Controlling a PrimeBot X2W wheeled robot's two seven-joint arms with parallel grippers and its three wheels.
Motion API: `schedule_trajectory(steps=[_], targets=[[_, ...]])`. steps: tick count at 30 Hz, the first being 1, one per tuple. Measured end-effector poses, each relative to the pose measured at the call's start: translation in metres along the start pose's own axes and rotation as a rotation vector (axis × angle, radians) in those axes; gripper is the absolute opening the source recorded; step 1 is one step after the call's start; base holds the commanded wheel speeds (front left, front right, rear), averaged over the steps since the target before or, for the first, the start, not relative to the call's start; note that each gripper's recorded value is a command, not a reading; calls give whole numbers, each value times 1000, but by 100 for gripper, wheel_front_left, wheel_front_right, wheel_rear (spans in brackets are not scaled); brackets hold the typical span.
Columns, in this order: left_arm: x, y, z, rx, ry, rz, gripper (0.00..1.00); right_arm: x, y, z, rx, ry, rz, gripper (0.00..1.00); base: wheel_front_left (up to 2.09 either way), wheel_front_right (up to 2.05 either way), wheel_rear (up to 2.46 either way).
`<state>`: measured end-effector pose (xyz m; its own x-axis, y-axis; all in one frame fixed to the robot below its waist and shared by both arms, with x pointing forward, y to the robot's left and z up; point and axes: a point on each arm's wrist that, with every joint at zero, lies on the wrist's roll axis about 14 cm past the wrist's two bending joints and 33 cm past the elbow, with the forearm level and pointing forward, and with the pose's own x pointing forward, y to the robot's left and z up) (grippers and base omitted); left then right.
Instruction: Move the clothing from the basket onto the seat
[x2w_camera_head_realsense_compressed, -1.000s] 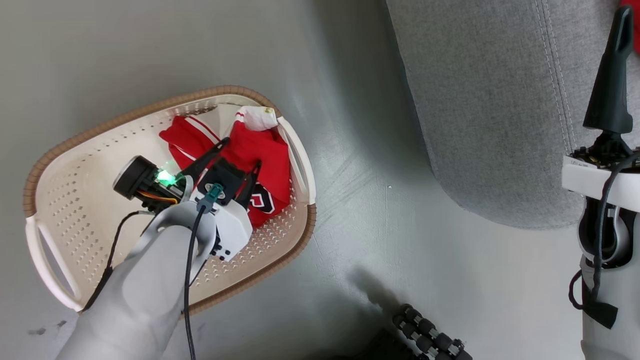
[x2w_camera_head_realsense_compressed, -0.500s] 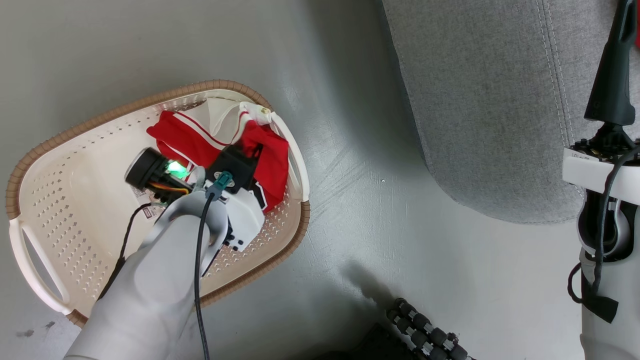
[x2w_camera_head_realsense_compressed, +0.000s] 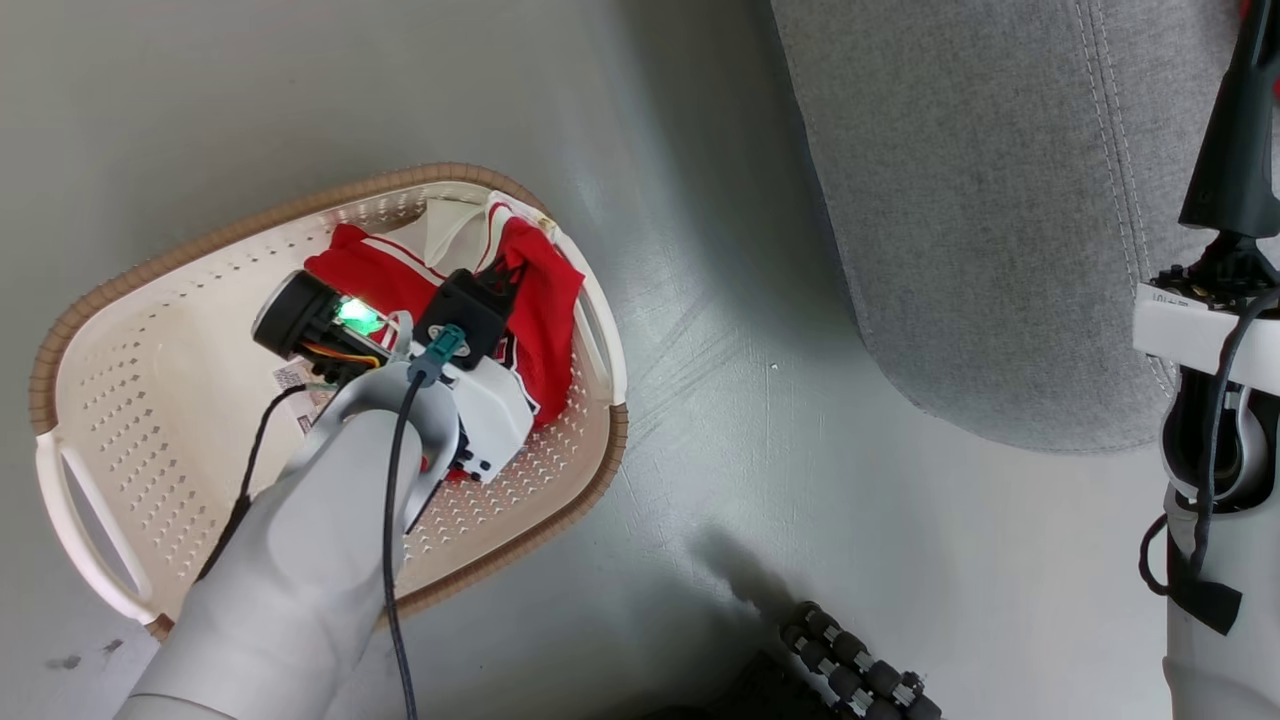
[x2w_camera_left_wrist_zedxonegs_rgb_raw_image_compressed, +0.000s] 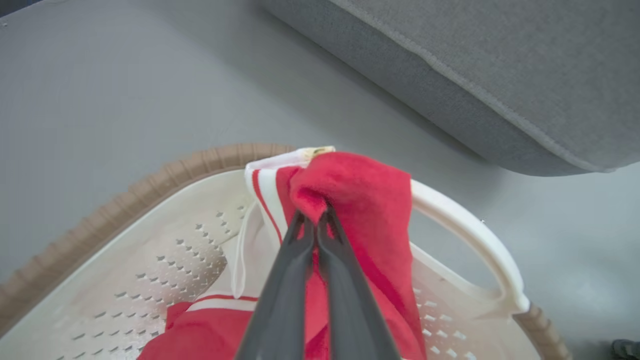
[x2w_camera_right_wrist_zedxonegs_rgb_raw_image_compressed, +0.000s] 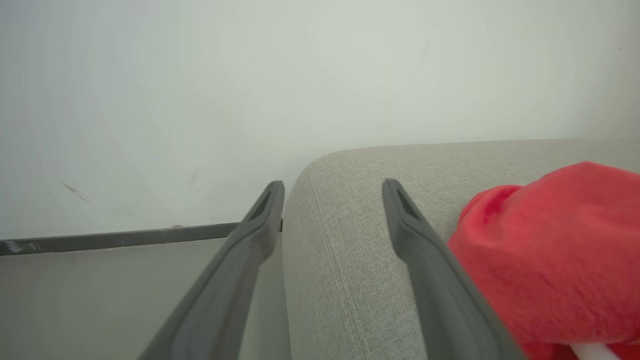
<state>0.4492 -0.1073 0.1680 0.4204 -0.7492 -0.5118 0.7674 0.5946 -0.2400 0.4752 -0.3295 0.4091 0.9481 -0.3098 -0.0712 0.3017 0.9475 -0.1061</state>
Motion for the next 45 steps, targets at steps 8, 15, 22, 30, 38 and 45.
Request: schedule_trajectory(steps=[8, 15, 22, 30, 38, 45], targets=[[-9, 17, 8, 12, -24, 44, 0, 2, 5, 4, 18, -14, 10, 100, 0, 0, 0], [-23, 32, 17, -9, -55, 108, 0, 7, 14, 12, 21, -40, 32, 100, 0, 0, 0], [-40, 43, 38, -15, -111, 170, 0, 8, 22, 19, 15, -54, 55, 100, 0, 0, 0], [-67, 59, 94, -9, -270, 255, 0, 8, 34, 31, 41, -80, 84, 100, 0, 0, 0], [-112, 70, 139, 6, -402, 355, 0, -3, 50, 40, 60, -84, 132, 100, 0, 0, 0], [-154, 76, 171, 25, -495, 432, 0, -9, 61, 56, 67, -113, 166, 100, 0, 0, 0]])
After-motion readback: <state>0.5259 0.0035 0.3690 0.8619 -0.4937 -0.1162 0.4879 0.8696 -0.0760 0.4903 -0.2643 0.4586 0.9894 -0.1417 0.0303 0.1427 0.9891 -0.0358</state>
